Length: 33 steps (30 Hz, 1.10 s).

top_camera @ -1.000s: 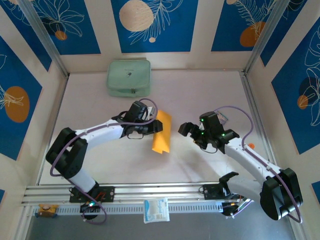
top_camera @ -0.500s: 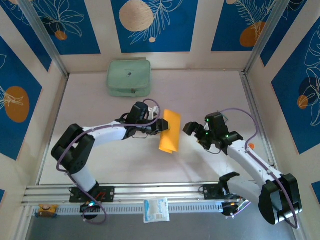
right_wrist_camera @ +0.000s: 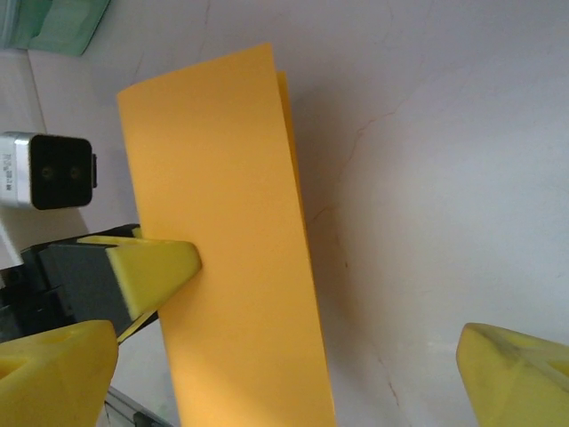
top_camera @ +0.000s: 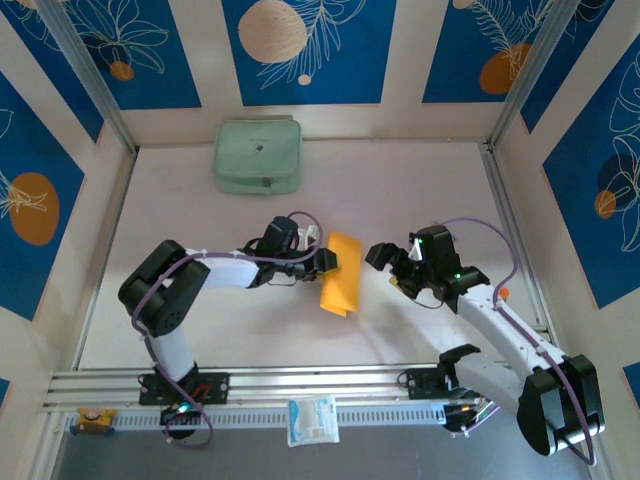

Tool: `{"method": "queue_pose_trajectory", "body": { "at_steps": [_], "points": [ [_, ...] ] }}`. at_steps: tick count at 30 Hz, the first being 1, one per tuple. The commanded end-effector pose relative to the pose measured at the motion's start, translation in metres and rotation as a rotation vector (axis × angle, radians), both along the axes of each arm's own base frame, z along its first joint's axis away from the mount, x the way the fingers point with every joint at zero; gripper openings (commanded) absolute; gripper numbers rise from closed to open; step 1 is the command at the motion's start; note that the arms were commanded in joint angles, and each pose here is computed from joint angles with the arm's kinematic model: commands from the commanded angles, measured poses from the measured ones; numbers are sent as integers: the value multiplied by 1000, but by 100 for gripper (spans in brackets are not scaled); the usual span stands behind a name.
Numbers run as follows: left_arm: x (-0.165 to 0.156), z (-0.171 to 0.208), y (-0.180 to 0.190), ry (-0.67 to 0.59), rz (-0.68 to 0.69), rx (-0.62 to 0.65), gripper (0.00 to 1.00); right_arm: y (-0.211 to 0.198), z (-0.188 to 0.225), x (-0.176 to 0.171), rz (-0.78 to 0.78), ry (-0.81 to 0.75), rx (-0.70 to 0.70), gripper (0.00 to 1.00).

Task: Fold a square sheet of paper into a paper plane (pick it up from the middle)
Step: First fold the square sheet of paper in half at the center of the table.

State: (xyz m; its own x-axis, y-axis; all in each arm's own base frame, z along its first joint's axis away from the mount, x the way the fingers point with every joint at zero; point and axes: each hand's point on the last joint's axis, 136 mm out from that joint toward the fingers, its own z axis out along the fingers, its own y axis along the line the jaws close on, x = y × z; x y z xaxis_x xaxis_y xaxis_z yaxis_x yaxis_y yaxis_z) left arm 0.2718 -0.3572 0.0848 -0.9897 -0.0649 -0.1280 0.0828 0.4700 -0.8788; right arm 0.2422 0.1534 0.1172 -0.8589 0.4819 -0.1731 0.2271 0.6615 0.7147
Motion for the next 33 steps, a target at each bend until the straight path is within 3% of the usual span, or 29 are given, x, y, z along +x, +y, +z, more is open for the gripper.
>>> {"method": "queue_pose_trajectory", "body": {
  "at_steps": [1,14,26,33],
  "points": [
    [-4,-7,-3,0,-13,-9,35,10,1,-4,62,-1,41,98],
    [-5,-34,14,-12,13,123,35,23,-8,-4,120,47,34,97],
    [3,-51,22,10,97,161,36,29,-14,-6,134,67,30,97],
    [1,-60,28,23,91,224,42,33,-16,-6,154,87,16,98]
  ]
}}
